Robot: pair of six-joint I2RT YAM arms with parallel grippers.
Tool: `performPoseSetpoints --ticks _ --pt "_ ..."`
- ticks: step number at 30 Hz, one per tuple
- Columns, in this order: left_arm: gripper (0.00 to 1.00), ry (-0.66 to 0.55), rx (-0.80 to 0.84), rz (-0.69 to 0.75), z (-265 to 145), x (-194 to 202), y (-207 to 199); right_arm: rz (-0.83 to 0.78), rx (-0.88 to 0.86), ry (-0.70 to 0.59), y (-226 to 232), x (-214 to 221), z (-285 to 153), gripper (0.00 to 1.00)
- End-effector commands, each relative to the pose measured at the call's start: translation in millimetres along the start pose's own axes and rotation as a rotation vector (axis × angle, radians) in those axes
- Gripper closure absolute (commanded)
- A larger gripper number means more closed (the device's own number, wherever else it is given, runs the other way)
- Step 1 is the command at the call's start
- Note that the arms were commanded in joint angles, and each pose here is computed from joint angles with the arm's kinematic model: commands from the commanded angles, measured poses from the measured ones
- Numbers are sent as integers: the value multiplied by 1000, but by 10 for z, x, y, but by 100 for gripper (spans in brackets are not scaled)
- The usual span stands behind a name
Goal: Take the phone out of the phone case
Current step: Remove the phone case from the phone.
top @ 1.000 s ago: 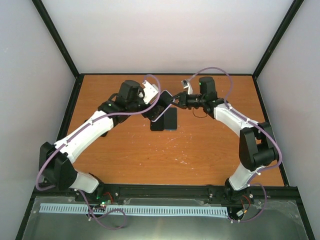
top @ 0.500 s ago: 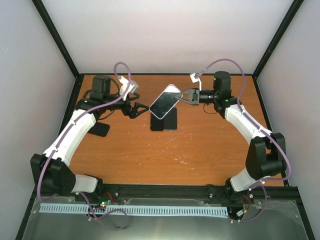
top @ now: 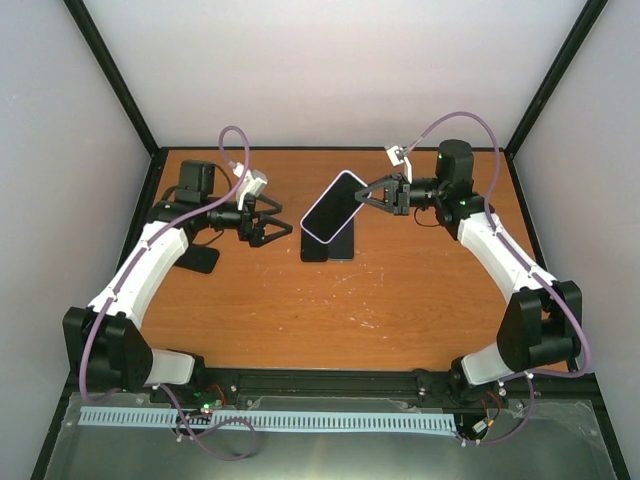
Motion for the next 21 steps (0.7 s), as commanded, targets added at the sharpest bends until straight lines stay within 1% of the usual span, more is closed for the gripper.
performPoseSetpoints --ticks 1,7,8,21 --pt "0 -4 58 -10 23 43 -43 -103 -42 -5 257 -142 -29 97" --pt "1 -5 49 -32 52 26 20 -99 -46 -2 266 -136 8 97" --pt "1 -2 47 -37 60 31 29 -101 -62 8 307 -118 69 97" --pt "7 17 -7 -54 115 58 152 -107 -85 21 390 -95 148 97"
Point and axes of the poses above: each gripper's point midway between its finger pads, its own z axis out along the fingers, its own y axis along the line the jaws close on, x = y × z, the point moved 2 cm from there along -z, back along the fingers, and after that the axes turned 1 degree about -z, right-handed, at the moved point
